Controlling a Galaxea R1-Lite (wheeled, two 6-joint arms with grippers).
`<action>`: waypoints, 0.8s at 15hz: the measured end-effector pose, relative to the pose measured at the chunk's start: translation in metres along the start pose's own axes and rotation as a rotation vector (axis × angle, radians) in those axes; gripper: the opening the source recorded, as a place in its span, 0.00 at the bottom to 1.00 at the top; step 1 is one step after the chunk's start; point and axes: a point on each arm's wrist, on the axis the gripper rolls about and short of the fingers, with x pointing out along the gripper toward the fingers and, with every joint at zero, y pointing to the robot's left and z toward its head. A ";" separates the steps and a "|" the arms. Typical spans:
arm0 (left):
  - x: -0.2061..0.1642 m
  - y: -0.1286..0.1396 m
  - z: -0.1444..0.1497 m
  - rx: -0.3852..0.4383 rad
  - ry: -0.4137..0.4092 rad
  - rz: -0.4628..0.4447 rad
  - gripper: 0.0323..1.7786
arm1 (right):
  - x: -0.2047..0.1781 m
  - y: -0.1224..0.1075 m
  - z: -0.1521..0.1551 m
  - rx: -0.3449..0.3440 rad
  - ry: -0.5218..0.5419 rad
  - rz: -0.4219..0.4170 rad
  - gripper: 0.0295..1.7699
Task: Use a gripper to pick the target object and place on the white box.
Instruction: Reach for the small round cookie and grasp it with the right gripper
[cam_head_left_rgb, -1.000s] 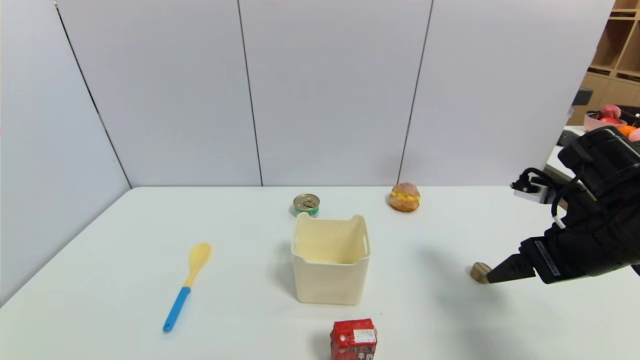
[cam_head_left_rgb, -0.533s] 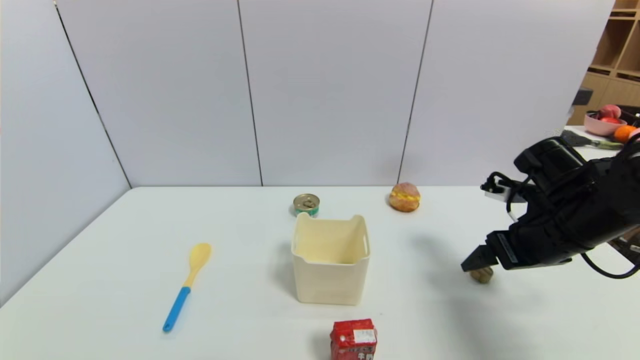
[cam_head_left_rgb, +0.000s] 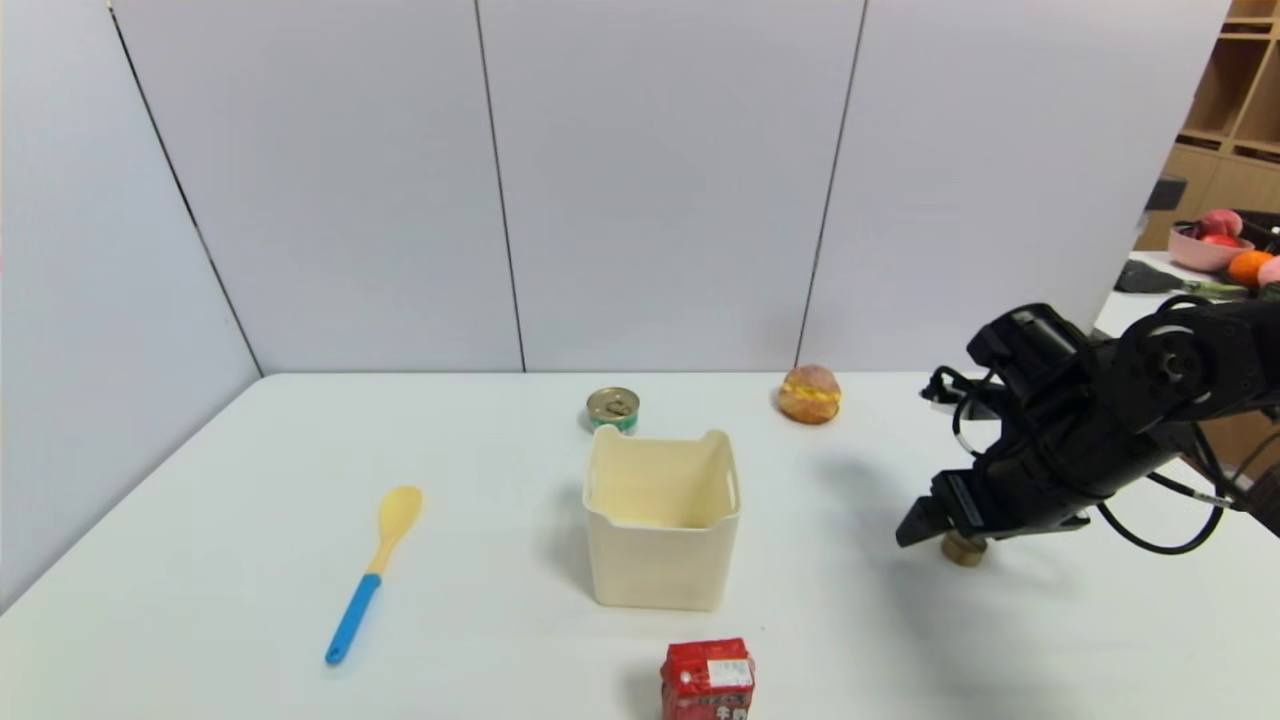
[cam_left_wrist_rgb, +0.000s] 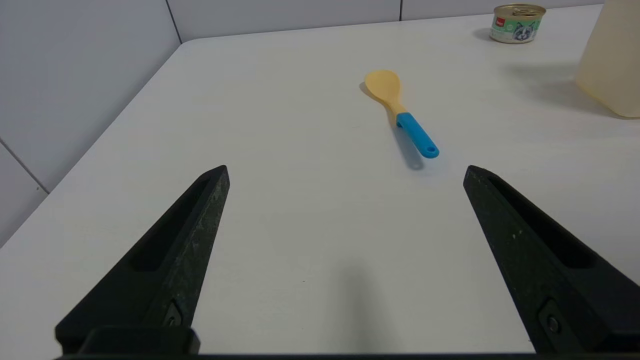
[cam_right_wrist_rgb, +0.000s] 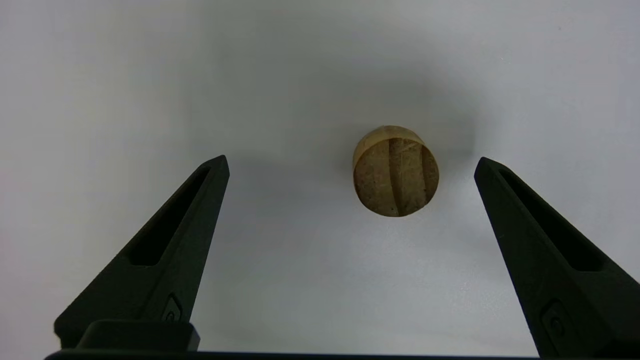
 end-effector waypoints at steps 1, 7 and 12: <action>0.000 0.000 0.000 0.000 0.000 0.000 0.95 | 0.002 -0.001 0.001 0.004 0.005 -0.002 0.96; 0.000 0.000 0.000 0.000 0.000 0.000 0.95 | 0.007 -0.009 0.001 0.028 0.021 -0.011 0.96; 0.000 0.000 0.000 -0.001 0.000 0.000 0.95 | 0.007 -0.012 0.001 0.037 0.018 -0.015 0.59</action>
